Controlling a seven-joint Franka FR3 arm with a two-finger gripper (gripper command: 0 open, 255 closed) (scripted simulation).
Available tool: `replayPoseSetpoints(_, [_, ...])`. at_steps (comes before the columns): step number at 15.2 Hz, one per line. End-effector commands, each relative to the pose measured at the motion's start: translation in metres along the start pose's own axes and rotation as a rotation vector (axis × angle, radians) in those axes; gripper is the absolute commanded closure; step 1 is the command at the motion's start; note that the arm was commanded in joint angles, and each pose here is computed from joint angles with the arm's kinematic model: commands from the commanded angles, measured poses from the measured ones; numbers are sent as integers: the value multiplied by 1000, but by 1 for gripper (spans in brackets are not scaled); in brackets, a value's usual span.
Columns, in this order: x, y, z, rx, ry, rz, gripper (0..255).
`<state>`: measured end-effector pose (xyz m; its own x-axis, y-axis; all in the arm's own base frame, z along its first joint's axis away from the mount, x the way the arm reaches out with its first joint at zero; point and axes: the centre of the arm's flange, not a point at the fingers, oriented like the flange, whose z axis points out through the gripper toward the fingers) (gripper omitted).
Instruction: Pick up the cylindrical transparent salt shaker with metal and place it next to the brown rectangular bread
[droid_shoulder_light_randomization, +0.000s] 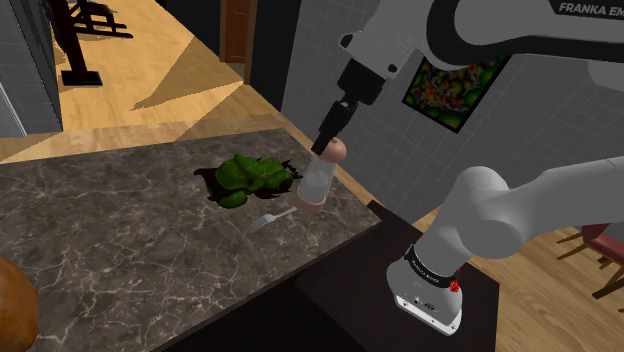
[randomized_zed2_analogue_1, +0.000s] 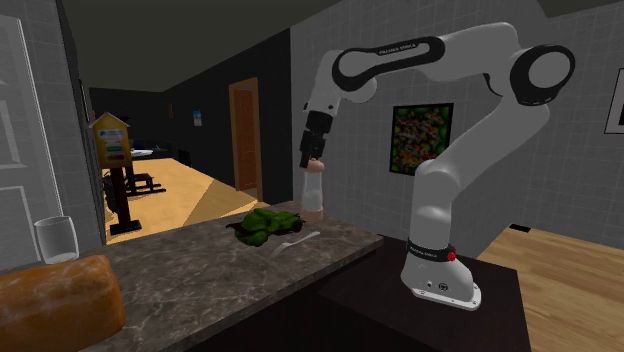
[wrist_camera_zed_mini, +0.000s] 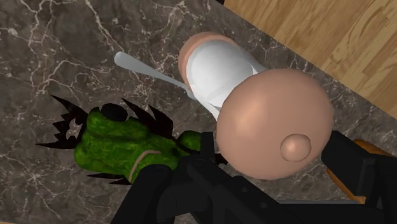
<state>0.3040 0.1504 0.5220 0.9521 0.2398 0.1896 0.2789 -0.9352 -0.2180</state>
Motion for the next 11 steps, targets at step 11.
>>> replayPoseSetpoints(11, [12,-13,-60,0,0,0,255])
